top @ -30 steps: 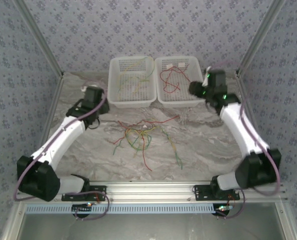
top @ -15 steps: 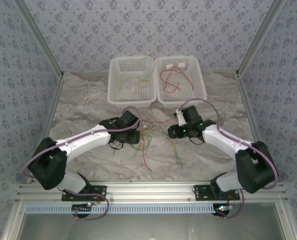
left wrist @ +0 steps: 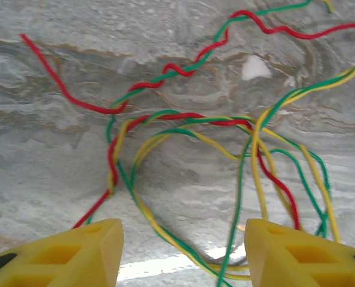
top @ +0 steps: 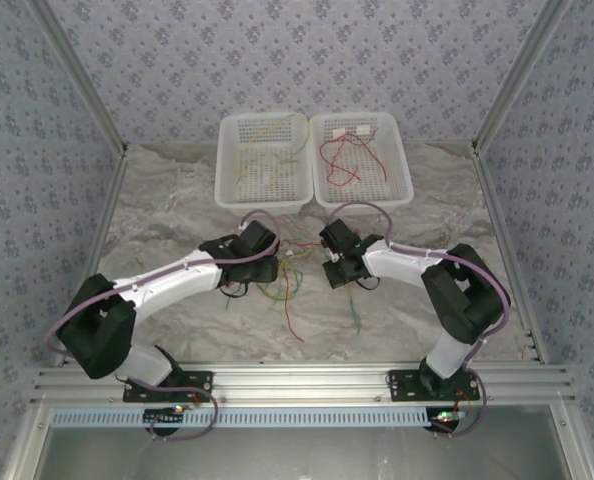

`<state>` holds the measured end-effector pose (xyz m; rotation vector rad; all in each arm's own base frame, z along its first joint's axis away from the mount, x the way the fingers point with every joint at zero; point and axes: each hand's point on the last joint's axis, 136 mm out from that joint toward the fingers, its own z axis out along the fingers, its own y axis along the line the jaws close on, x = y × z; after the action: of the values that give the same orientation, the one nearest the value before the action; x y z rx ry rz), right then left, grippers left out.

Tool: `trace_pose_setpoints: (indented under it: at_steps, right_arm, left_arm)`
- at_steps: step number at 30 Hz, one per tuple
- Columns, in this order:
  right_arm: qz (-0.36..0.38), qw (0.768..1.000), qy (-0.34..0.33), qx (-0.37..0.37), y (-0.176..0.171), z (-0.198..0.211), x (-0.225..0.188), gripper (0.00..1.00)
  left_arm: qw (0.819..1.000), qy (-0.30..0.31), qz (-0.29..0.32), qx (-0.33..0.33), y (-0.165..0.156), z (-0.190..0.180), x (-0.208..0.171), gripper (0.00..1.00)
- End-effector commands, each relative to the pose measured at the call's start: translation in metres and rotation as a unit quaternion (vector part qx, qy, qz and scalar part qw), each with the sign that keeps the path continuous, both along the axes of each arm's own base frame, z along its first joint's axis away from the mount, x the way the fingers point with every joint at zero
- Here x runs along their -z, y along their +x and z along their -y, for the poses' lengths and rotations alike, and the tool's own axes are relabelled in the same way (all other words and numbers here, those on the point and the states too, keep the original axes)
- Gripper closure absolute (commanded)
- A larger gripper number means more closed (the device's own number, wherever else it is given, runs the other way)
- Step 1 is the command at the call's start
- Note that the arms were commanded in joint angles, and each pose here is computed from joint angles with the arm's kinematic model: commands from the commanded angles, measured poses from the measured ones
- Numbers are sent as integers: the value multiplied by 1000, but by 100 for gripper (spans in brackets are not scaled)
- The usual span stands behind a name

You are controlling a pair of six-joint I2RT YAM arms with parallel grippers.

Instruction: Untangle the cables

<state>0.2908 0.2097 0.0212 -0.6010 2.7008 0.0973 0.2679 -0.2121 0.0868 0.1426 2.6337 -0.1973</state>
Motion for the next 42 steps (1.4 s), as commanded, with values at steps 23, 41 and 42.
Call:
trace_pose_setpoints:
  at_steps: [23, 41, 42]
  right_arm:
    - [225, 955, 183, -53, 6, -7, -219, 100]
    - [225, 944, 219, -101, 9, -2, -221, 100]
    - [226, 944, 216, -101, 9, -2, -220, 100]
  left_arm:
    - [919, -224, 323, -34, -7, -70, -172, 29]
    - [848, -391, 282, 219, -36, 9, -214, 8]
    - [851, -386, 273, 230, -37, 15, -212, 5]
